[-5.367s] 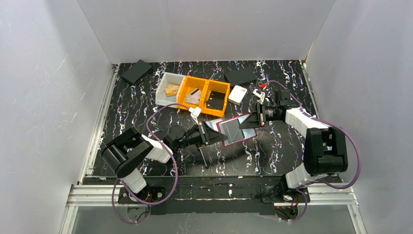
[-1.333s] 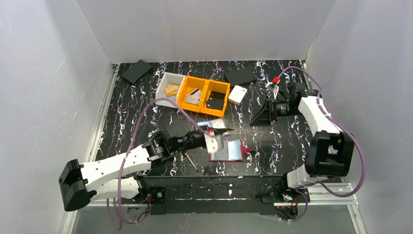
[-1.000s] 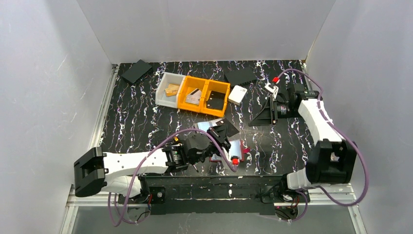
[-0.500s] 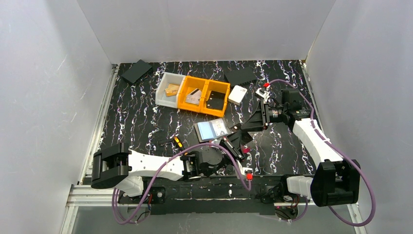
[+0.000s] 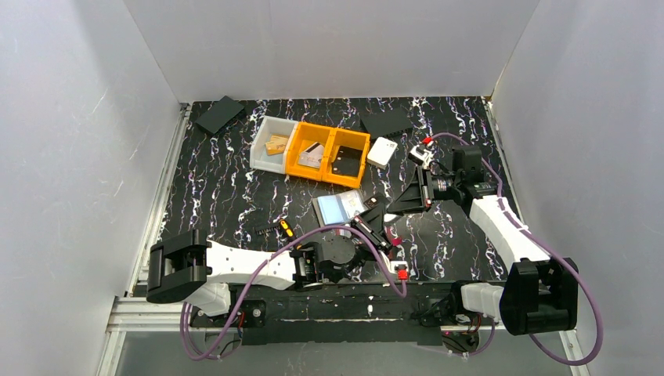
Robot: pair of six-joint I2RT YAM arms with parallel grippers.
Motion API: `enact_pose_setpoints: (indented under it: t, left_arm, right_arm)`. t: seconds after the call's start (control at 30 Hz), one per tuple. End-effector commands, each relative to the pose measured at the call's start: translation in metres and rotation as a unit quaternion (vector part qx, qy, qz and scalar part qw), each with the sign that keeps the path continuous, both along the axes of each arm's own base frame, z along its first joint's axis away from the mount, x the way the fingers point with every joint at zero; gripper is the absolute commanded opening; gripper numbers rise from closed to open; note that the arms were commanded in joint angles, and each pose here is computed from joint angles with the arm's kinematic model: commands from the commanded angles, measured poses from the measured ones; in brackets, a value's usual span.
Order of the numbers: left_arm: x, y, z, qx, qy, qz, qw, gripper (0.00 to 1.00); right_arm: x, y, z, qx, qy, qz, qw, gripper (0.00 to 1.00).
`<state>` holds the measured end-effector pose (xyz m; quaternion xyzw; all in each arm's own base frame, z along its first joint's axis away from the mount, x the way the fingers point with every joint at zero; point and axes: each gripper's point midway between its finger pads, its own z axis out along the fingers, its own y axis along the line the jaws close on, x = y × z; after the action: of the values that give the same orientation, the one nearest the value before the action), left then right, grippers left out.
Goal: Take the credit cards out of the card holder
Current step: Place the credit card in the storage box.
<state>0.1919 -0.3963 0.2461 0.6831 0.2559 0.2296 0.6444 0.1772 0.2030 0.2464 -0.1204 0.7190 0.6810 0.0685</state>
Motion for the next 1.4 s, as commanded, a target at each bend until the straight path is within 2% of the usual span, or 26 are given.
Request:
enact_pose_setpoints:
  t: [0.0, 0.03, 0.07, 0.17, 0.23, 0.27, 0.3, 0.37, 0.43, 0.53, 0.67, 0.73, 0.8, 0.83, 0.87, 1.0, 1.2, 1.3, 1.37]
  left_arm:
    - [0.001, 0.008, 0.017, -0.053, 0.014, 0.015, 0.998, 0.00]
    - [0.002, 0.008, 0.016, -0.055, 0.018, 0.017, 0.998, 0.01]
    - [0.003, 0.009, 0.016, -0.062, 0.024, 0.021, 0.998, 0.10]
    - [0.004, 0.016, 0.021, -0.130, 0.080, 0.045, 0.987, 0.56]
    - [0.001, 0.027, 0.029, -0.214, 0.145, 0.065, 0.964, 0.81]
    - [-0.002, 0.035, 0.032, -0.256, 0.182, 0.074, 0.946, 0.90]
    - [-0.006, 0.041, 0.033, -0.311, 0.245, 0.080, 0.915, 0.96]
    - [-0.025, 0.053, 0.031, -0.351, 0.370, 0.063, 0.858, 0.98]
    - [-0.047, 0.064, 0.019, -0.372, 0.492, 0.047, 0.786, 0.98]
    - [-0.072, 0.076, 0.016, -0.432, 0.621, 0.015, 0.653, 0.98]
    - [-0.077, 0.090, 0.005, -0.506, 0.706, 0.011, 0.495, 0.98]
    - [-0.077, 0.090, 0.006, -0.533, 0.733, -0.014, 0.423, 0.98]
    - [-0.075, 0.087, 0.006, -0.559, 0.744, -0.034, 0.365, 0.98]
    - [-0.074, 0.084, 0.007, -0.566, 0.746, -0.046, 0.348, 0.98]
    - [-0.073, 0.081, 0.008, -0.569, 0.746, -0.054, 0.340, 0.98]
    - [-0.064, 0.069, 0.009, -0.556, 0.745, -0.049, 0.365, 0.98]
    - [-0.038, 0.087, 0.013, -0.509, 0.774, -0.037, 0.374, 0.96]
    - [-0.031, 0.101, 0.012, -0.459, 0.790, -0.010, 0.406, 0.96]
    - [-0.029, 0.109, 0.011, -0.415, 0.798, 0.012, 0.437, 0.97]
  right_arm:
    - [-0.008, 0.002, 0.015, 0.019, -0.040, 0.025, 0.999, 0.06]
    - [-0.008, 0.003, 0.016, 0.020, -0.043, 0.027, 0.998, 0.01]
    - [-0.008, 0.003, 0.016, 0.020, -0.047, 0.027, 0.998, 0.01]
    - [-0.006, 0.004, 0.014, 0.017, -0.056, 0.023, 0.998, 0.01]
    - [-0.003, 0.004, 0.013, 0.016, -0.070, 0.018, 0.997, 0.01]
    - [-0.002, 0.003, 0.013, 0.016, -0.081, 0.015, 0.996, 0.01]
    - [-0.001, 0.003, 0.012, 0.017, -0.095, 0.013, 0.995, 0.01]
    - [0.000, 0.002, 0.009, 0.022, -0.125, 0.014, 0.992, 0.01]
    - [0.001, 0.001, 0.006, 0.027, -0.149, 0.018, 0.988, 0.01]
    - [0.004, -0.002, 0.003, 0.032, -0.167, 0.020, 0.985, 0.01]
    - [0.006, -0.003, 0.000, 0.039, -0.181, 0.025, 0.982, 0.01]
    - [0.007, -0.003, -0.001, 0.039, -0.178, 0.026, 0.983, 0.01]
    - [0.007, -0.003, -0.001, 0.039, -0.179, 0.025, 0.983, 0.01]
    - [0.007, -0.003, 0.000, 0.040, -0.179, 0.026, 0.983, 0.01]
    - [0.007, -0.003, 0.000, 0.040, -0.180, 0.026, 0.982, 0.01]
    - [0.005, -0.003, 0.001, 0.038, -0.189, 0.023, 0.981, 0.01]
    - [0.010, -0.002, 0.002, 0.028, -0.237, 0.009, 0.971, 0.01]
    - [0.020, -0.001, 0.006, 0.018, -0.260, -0.003, 0.965, 0.01]
    - [0.031, 0.000, 0.005, 0.002, -0.275, -0.011, 0.961, 0.01]
